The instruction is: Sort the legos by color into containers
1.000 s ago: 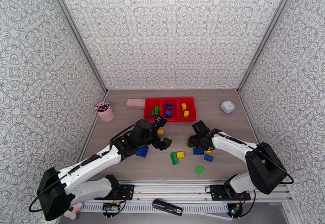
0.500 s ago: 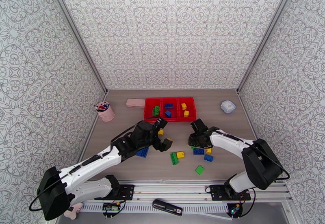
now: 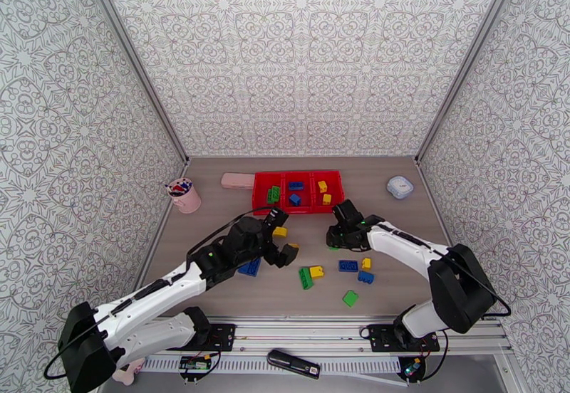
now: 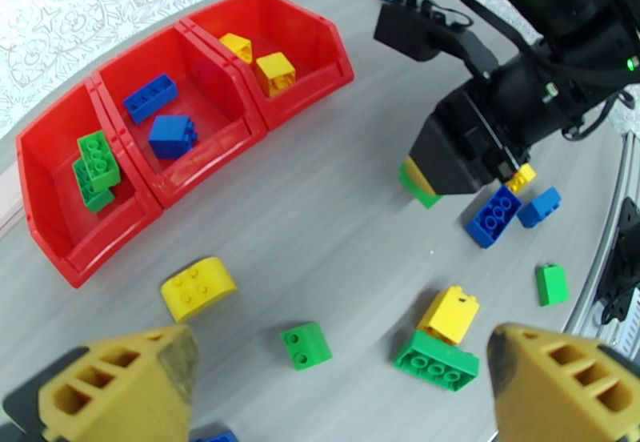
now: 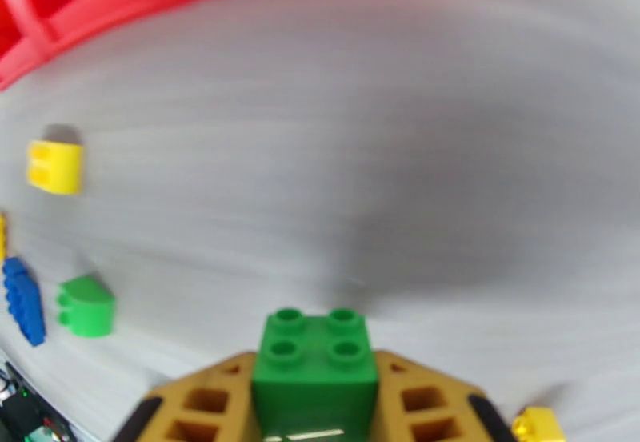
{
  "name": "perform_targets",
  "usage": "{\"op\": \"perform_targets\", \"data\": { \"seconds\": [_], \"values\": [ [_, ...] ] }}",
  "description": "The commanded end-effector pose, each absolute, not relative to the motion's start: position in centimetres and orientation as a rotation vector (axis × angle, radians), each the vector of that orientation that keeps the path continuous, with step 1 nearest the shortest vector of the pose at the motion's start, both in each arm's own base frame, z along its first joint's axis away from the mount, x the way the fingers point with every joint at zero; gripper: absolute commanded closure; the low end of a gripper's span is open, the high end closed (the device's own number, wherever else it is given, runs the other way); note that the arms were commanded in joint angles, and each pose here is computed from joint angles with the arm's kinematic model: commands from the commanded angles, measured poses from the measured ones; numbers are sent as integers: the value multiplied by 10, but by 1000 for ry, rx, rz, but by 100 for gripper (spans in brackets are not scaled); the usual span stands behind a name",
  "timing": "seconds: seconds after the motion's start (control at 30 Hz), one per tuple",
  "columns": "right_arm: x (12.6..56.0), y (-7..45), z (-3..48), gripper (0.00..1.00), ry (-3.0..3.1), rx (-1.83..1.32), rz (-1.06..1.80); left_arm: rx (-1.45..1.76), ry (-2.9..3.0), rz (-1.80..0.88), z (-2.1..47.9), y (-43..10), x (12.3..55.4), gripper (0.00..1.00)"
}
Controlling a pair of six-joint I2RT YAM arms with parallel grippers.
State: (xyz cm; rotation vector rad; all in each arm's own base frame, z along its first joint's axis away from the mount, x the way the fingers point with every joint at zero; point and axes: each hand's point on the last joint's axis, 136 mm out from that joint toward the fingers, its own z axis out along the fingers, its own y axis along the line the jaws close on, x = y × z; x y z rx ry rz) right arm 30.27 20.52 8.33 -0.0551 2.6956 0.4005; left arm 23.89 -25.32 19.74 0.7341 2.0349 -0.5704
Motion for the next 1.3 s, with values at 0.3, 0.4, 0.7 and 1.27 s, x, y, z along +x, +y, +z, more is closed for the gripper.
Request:
{"op": "perform_targets", "data": {
  "seconds": [0.3, 0.4, 0.7, 1.27],
  "values": [
    [401, 322, 173, 70, 2329, -282, 641, 626, 2040, -465, 206, -228, 240, 0],
    [423, 344, 184, 70, 2268, -284, 665, 609, 2046, -447, 207, -224, 239, 0],
    [471, 395, 185, 70, 2168, -269, 748, 556, 2046, -428, 211, -212, 237, 0],
    [509, 437, 165, 47, 2178, -279, 749, 432, 2057, -385, 212, -198, 244, 0]
  ]
}}
